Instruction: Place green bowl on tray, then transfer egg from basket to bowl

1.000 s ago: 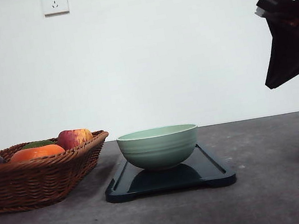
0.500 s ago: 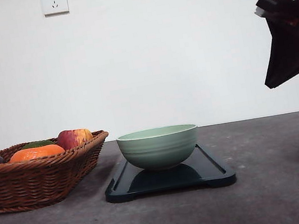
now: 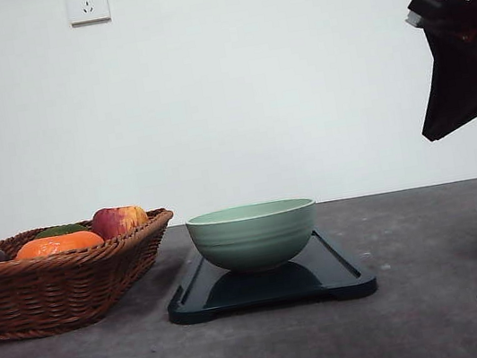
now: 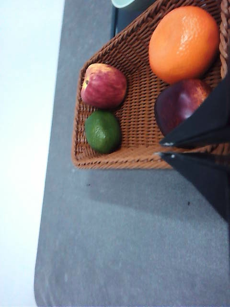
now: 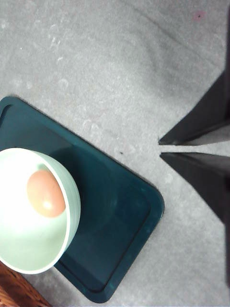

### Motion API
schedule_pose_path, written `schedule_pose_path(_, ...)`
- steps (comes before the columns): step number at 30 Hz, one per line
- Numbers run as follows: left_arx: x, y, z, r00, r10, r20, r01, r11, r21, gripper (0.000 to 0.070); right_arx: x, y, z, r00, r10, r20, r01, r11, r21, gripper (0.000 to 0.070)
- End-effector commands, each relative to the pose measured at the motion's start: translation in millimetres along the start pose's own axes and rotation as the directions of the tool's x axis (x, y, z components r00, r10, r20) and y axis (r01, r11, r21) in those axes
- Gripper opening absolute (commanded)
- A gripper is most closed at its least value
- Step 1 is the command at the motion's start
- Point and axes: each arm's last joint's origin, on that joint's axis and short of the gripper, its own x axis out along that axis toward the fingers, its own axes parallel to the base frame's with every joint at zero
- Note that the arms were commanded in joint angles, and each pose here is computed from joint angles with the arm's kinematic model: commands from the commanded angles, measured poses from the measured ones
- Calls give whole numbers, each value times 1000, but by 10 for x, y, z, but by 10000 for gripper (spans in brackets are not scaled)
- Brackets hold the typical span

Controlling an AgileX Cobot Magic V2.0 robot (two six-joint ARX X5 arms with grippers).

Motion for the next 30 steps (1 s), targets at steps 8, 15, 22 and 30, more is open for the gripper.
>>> schedule_pose_path(8, 7, 53, -227, 1000, 31, 4, -31, 998, -63, 13, 9, 9, 12, 1000, 3, 5, -3, 1000, -11, 17)
schedule_pose_path(15, 6, 53, -236, 999, 32, -6, -32, 998, -56, 13, 9, 9, 14, 1000, 3, 7, -3, 1000, -11, 17)
schedule_pose_path(22, 6, 53, -236, 999, 32, -6, -32, 998, -56, 13, 9, 9, 14, 1000, 3, 7, -3, 1000, -11, 17)
schedule_pose_path(30, 6, 53, -236, 999, 32, -6, -32, 998, -56, 13, 9, 9, 14, 1000, 3, 7, -3, 1000, -11, 17)
